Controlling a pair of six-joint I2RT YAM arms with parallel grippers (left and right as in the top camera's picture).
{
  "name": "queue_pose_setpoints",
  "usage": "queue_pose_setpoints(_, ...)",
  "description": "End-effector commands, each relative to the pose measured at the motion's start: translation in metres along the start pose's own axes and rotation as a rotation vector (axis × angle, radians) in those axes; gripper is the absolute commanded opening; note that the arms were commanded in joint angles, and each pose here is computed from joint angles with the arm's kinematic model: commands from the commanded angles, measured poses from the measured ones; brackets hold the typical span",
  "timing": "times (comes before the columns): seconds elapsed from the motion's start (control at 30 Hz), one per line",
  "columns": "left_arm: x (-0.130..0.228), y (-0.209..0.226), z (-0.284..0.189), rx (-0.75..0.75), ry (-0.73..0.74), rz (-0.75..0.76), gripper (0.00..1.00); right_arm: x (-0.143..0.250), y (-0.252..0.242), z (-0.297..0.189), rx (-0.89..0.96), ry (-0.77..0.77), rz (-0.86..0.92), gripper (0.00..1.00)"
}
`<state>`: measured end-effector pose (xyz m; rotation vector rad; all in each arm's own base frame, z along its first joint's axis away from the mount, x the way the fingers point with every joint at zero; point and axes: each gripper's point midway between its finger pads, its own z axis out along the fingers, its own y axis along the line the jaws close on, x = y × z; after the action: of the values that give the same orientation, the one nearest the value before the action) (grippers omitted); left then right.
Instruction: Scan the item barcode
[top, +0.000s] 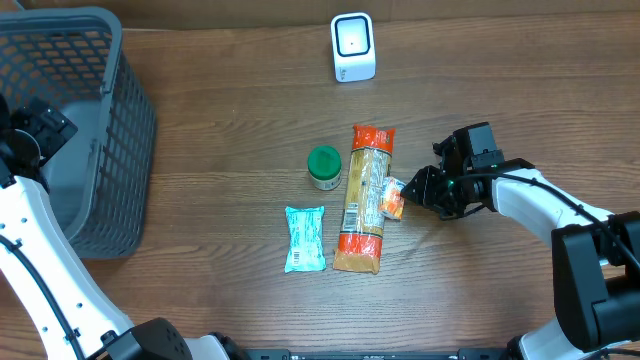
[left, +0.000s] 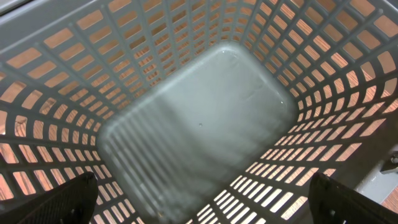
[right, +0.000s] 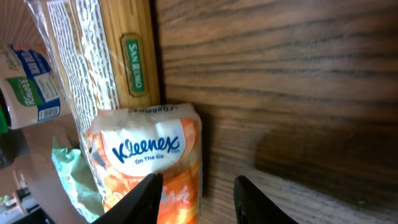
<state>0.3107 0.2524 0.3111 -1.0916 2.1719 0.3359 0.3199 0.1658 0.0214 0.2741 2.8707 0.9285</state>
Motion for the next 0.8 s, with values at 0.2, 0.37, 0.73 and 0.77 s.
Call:
queue_pose_setpoints(0.2,-0.007,0.000,-0.004,-0.003,-0.021,-0.016,1.00,0.008,0.004,0.016,0.002,0.022,0.021,0.41)
queue_pose_setpoints(0.37,-0.007,0.000,-0.004,-0.003,-0.021,-0.015,1.00,0.017,0.016,0.022,-0.049,0.062,-0.001,0.28)
queue_pose_setpoints(0.73,-0.007,0.000,-0.004,-0.003,-0.021,-0.015,1.00,0.015,0.019,0.017,-0.082,0.065,-0.012,0.04)
queue_pose_setpoints(0.77,-0.007,0.000,-0.004,-0.003,-0.021,-0.015,1.00,0.013,0.022,0.012,-0.115,0.067,-0.023,0.04)
